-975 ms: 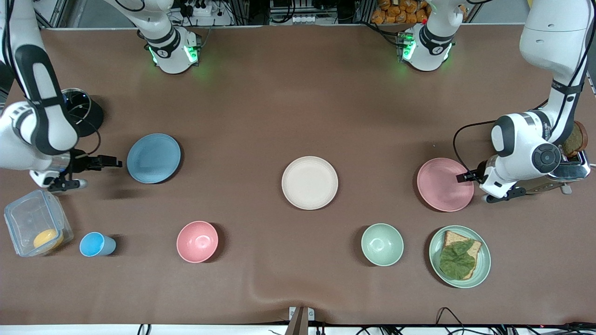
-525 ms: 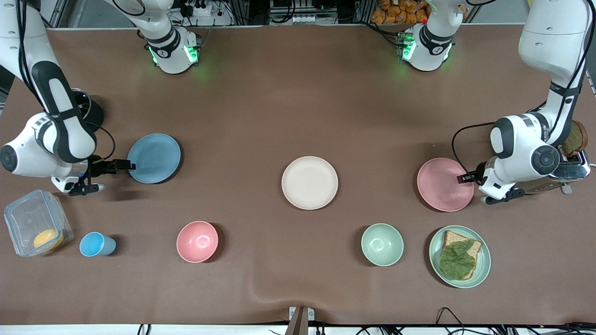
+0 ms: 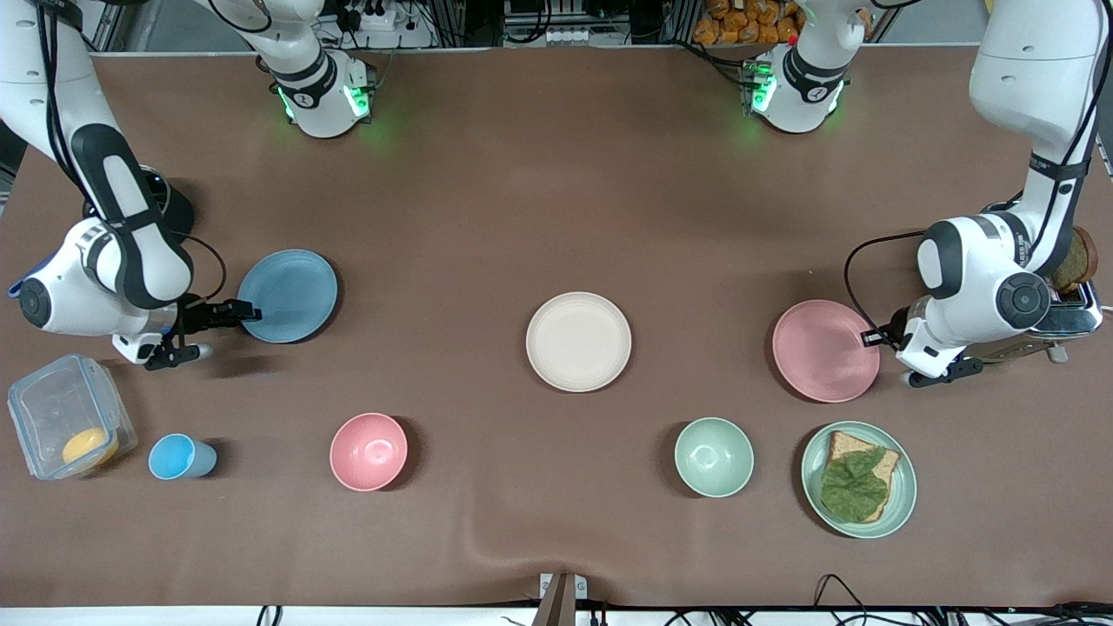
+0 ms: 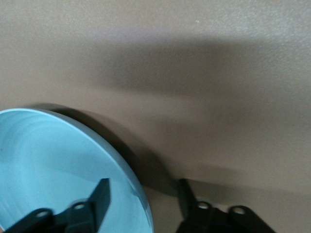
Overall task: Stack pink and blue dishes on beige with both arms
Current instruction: 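Grip the pink plate rim with the left gripper and carry it onto the beige plate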
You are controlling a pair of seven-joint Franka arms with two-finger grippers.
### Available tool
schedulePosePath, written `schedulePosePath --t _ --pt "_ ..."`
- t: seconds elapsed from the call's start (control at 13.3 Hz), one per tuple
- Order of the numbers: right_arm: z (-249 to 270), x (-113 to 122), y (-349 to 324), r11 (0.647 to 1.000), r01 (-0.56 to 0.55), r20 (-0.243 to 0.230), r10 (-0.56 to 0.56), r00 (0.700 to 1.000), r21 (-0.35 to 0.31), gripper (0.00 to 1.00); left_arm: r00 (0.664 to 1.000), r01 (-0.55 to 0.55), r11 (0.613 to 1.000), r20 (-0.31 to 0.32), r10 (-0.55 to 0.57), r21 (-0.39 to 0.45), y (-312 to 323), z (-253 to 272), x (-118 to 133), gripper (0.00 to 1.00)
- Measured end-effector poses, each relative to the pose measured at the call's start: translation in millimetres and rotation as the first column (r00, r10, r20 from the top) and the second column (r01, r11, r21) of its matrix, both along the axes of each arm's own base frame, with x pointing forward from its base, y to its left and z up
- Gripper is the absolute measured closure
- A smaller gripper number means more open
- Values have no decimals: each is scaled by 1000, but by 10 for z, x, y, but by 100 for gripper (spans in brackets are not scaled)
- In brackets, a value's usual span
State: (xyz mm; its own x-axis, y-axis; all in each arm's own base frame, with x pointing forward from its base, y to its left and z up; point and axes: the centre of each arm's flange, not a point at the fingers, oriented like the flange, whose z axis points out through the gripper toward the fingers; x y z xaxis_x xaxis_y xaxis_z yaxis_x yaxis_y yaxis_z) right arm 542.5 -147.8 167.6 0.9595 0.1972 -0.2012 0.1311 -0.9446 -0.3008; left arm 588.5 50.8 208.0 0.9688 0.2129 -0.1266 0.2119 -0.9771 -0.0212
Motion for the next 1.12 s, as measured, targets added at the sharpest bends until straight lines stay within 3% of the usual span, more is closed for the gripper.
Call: schedulePosePath --t 0.22,0.38,0.75,1.12 --pt "-1 4 8 1000 -16 3 16 1000 6 79 1000 19 1000 -7 -20 -14 -128 362 109 95" --pt "6 4 35 999 -27 -7 28 1000 18 93 999 34 999 -15 -35 -33 -281 786 243 96" --pt "213 161 35 998 -44 -36 46 998 52 95 999 15 995 40 -11 -101 -1410 1821 515 96" --pt "335 230 21 996 -51 -57 55 997 72 95 998 54 984 28 -50 -169 -2771 1857 337 96"
